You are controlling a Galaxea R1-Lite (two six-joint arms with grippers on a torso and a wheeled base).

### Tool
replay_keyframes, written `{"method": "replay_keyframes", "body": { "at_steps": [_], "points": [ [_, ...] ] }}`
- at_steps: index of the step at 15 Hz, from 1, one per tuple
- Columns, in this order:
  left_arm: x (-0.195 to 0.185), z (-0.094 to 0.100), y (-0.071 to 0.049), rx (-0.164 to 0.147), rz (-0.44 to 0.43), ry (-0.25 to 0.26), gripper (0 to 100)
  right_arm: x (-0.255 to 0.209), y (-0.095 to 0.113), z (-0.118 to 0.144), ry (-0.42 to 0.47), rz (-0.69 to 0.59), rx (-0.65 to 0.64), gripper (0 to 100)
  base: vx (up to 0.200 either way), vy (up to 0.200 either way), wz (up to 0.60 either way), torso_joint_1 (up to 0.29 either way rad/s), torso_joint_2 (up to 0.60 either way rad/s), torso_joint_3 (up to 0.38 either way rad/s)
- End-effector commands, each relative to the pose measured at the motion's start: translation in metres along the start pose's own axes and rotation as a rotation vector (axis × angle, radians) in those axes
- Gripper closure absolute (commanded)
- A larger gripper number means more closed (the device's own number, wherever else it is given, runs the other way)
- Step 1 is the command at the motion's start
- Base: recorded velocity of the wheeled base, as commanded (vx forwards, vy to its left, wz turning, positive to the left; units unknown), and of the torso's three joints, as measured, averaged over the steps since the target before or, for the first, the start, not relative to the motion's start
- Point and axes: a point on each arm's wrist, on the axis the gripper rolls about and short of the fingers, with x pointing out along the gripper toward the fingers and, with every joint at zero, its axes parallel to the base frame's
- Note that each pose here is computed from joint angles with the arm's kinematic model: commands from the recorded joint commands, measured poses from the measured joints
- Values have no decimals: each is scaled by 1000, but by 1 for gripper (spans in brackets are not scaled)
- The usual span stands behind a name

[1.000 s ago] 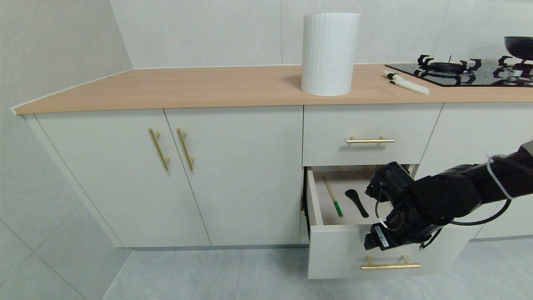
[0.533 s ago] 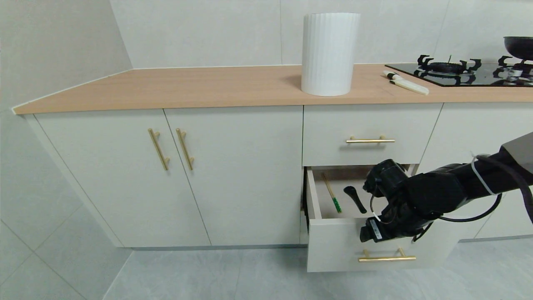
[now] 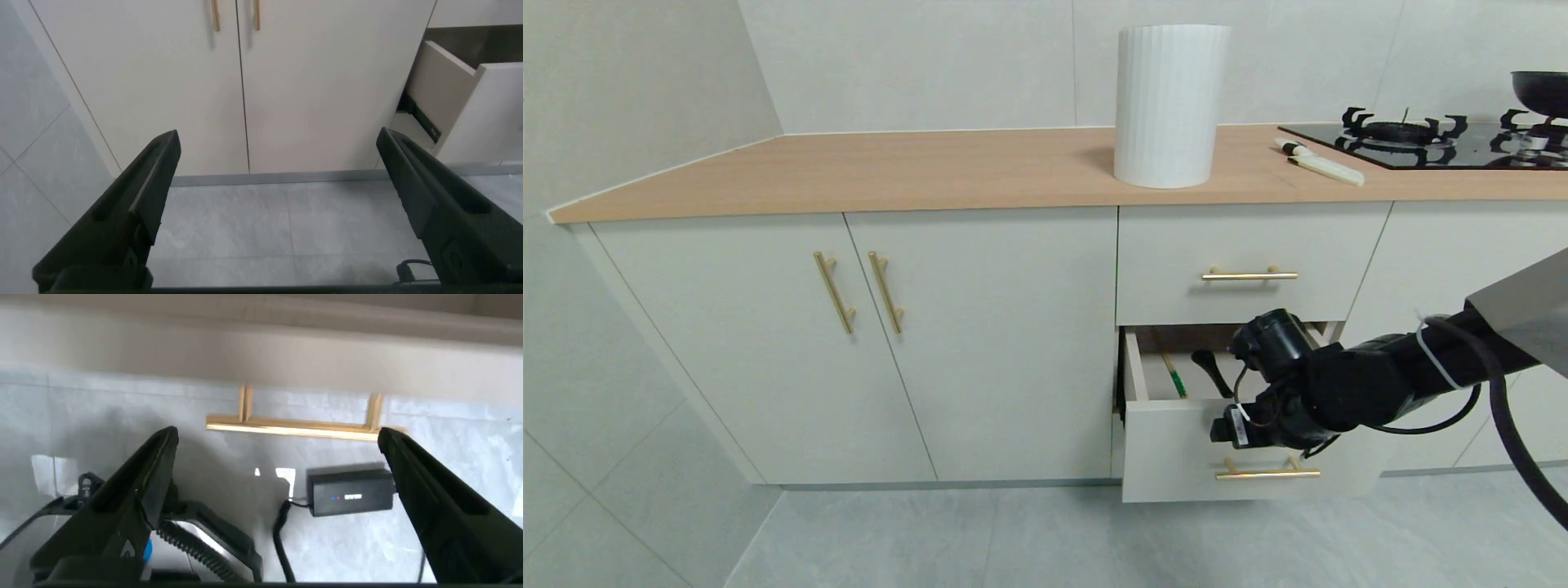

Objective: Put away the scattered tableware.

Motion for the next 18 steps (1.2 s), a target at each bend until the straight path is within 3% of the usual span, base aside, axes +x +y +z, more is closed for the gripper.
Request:
{"method": "replay_keyframes", "body": {
  "at_steps": [1,18],
  "points": [
    [0,0,0,0,0,0,0,12,0,-3,5,-17,10,0,0,0,0,0,0,0],
    [0,0,0,0,0,0,0,81,1,5,-270,-27,164,0,0,0,0,0,0,0]
  ]
}}
